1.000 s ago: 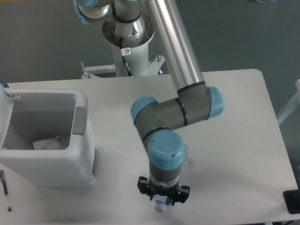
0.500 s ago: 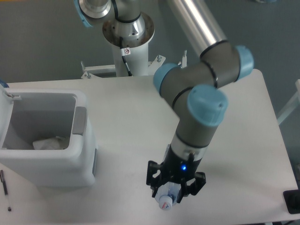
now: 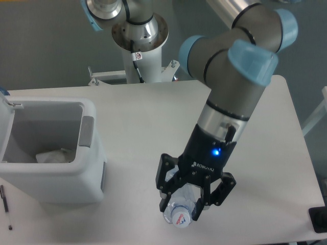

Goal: Place the trash in the trash can
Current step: 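Lift the bottle and carry it over the trash bin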

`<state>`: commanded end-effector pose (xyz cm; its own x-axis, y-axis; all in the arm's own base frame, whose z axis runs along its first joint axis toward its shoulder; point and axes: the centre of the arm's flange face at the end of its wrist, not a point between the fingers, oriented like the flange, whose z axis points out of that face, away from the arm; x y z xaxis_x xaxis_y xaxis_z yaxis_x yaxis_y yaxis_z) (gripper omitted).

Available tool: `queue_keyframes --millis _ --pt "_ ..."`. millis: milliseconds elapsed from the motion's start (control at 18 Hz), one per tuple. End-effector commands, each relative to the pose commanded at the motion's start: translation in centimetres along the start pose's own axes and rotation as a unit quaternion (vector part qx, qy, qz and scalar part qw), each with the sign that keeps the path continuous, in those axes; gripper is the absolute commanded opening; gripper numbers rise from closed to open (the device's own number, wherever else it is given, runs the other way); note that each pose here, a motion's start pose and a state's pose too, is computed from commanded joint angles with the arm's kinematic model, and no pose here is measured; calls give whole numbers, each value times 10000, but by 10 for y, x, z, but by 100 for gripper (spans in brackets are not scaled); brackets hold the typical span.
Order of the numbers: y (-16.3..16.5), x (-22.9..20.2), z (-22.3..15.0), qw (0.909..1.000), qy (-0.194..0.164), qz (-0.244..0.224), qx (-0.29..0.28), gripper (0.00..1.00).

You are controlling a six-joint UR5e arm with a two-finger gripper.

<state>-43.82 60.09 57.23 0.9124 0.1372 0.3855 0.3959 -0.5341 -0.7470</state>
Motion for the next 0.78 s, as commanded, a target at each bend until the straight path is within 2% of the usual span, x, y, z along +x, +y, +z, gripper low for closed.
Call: queue_keyframes --millis 333,556,778 --pt "-14 45 -24 9974 610 213 318 34" --pt "-18 82 -24 9934 1016 371 383 34" --pt "-13 129 -17 9900 1252 576 309 34"
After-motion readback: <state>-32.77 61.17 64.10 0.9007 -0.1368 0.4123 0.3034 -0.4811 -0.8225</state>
